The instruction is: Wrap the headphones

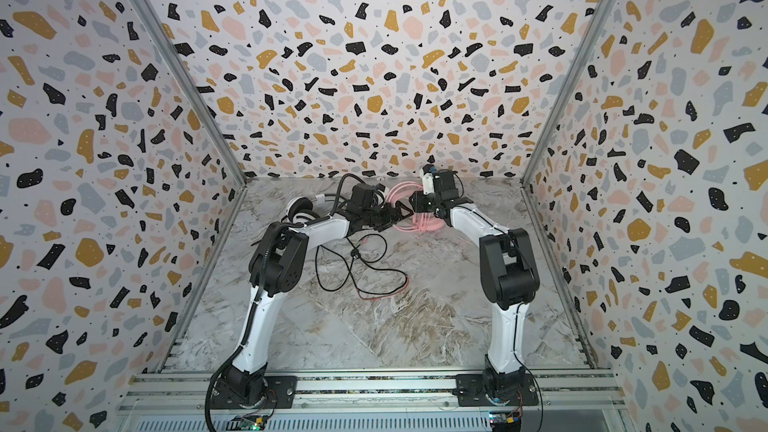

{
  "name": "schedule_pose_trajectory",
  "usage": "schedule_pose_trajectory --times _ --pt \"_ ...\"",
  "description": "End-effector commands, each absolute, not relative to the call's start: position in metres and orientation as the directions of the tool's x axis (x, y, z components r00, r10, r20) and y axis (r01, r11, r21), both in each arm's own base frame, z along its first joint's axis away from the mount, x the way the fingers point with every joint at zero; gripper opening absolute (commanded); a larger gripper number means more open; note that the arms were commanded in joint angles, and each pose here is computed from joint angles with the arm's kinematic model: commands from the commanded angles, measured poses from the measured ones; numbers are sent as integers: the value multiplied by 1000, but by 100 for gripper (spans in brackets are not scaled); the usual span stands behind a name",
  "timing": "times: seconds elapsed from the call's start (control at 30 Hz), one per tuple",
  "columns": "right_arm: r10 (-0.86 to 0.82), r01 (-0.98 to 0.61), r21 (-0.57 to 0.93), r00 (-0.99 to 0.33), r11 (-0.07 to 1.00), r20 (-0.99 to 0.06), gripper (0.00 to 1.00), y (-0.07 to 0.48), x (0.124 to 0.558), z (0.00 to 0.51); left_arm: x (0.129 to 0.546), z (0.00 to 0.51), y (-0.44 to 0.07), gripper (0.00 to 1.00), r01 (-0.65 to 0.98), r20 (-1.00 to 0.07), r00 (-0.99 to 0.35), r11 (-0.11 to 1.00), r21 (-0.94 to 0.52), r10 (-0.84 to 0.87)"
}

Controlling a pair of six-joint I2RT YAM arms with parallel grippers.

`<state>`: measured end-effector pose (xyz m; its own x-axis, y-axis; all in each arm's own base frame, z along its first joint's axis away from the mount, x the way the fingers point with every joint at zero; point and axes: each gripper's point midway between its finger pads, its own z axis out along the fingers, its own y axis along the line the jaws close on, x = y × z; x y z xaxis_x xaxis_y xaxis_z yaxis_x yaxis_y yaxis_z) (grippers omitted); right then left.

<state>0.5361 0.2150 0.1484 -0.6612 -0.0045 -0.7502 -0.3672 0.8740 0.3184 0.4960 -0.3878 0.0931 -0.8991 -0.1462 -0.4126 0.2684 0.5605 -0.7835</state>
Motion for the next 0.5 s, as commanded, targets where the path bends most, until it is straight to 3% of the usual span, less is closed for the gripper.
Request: schedule_pose_trajectory --times 0.0,0.27,0.47 --pt "-43 -333 251 -674 909 -738 37 203 551 152 500 134 -393 97 352 -478 -869 518 -779 -128" --pt "-146 -369 171 -689 913 -710 37 235 573 145 496 118 -393 99 392 -483 -875 646 -655 41" --pt "-168 -372 147 -691 916 -703 37 241 568 138 501 125 -371 100 382 -531 -847 720 -579 23"
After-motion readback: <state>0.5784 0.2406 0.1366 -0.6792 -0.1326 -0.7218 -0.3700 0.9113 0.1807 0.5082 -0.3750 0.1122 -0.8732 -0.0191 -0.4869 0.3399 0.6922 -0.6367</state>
